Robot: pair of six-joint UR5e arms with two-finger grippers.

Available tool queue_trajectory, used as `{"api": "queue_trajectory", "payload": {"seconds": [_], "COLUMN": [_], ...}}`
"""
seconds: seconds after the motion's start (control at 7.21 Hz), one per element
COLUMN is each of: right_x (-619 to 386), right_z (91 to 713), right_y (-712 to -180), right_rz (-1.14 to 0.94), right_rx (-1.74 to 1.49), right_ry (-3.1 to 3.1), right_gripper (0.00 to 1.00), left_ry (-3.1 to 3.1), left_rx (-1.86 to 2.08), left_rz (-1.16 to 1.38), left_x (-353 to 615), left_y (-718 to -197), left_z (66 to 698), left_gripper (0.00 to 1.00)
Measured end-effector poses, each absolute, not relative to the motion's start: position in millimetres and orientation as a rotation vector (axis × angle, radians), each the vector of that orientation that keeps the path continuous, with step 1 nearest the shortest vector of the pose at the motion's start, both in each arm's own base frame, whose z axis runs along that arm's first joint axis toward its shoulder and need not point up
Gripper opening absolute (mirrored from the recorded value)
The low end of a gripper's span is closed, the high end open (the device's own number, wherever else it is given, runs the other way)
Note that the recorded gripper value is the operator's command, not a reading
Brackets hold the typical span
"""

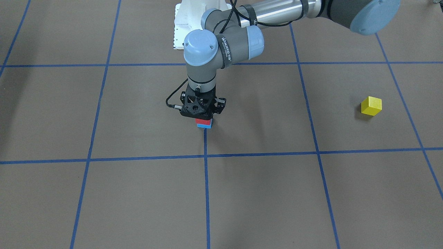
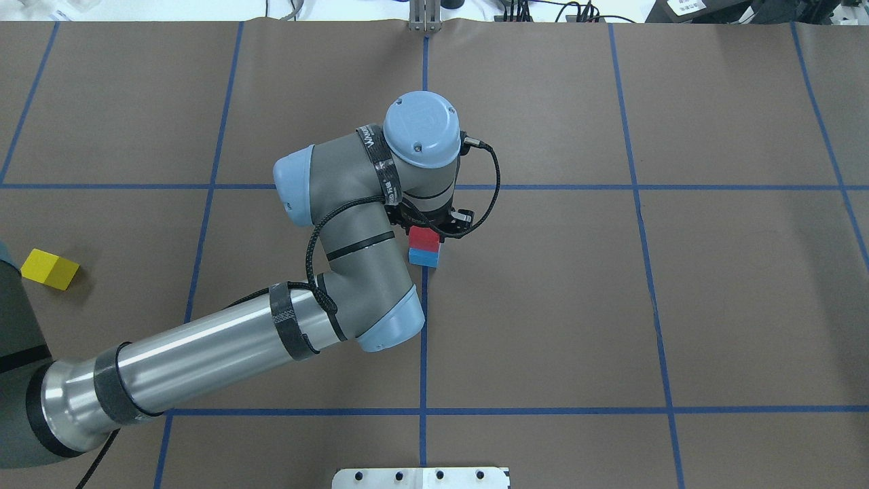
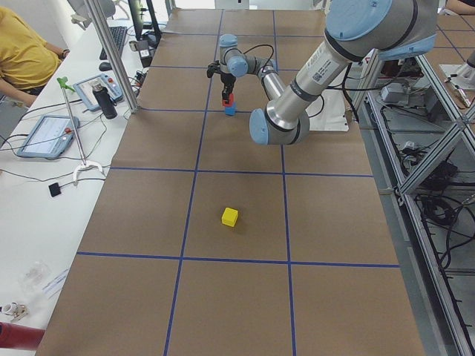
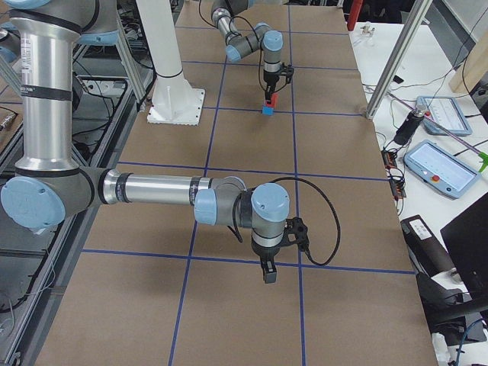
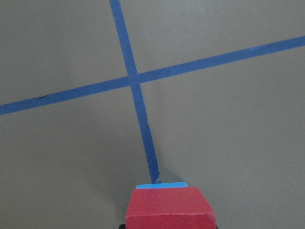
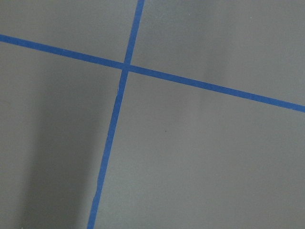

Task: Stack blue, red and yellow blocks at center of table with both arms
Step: 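Hold the red block on top of the blue block, then open the left gripper and move it toward the yellow block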

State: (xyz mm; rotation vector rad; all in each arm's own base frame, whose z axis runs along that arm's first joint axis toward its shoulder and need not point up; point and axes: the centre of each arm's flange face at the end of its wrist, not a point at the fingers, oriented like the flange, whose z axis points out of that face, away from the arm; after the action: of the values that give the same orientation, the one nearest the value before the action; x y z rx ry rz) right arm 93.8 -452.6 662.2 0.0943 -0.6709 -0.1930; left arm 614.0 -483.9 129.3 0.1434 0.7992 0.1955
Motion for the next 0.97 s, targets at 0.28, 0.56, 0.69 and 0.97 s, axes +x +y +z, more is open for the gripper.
{"api": "queue_trajectory", "payload": {"seconds": [0.28, 0.56, 0.69, 0.97], "right_x": [93.8, 93.8, 93.8, 93.8], "right_z": [662.1, 662.1, 662.1, 663.1], "right_y": [-452.7, -452.7, -452.6, -452.0], "right_rz": [-0.193, -0.193, -0.193, -0.192], "right_rx": [0.095, 0.095, 0.094, 0.092], "right_ry": [-0.671, -0.671, -0.671, -0.671], "right_gripper": [1.0, 1.0, 1.0, 1.0], "left_ry": [0.796, 0.797, 0.799, 0.812], "left_rx": [0.137, 0.135, 0.134, 0.14], "left_rz": [0.198, 0.197, 0.196, 0.195], "left_x": [613.3, 612.5, 612.2, 610.0], "left_y": [-482.9, -482.3, -481.5, -479.1], "left_z": [134.1, 136.3, 136.2, 130.6], "left_gripper": [0.46, 0.88, 0.92, 0.99]}}
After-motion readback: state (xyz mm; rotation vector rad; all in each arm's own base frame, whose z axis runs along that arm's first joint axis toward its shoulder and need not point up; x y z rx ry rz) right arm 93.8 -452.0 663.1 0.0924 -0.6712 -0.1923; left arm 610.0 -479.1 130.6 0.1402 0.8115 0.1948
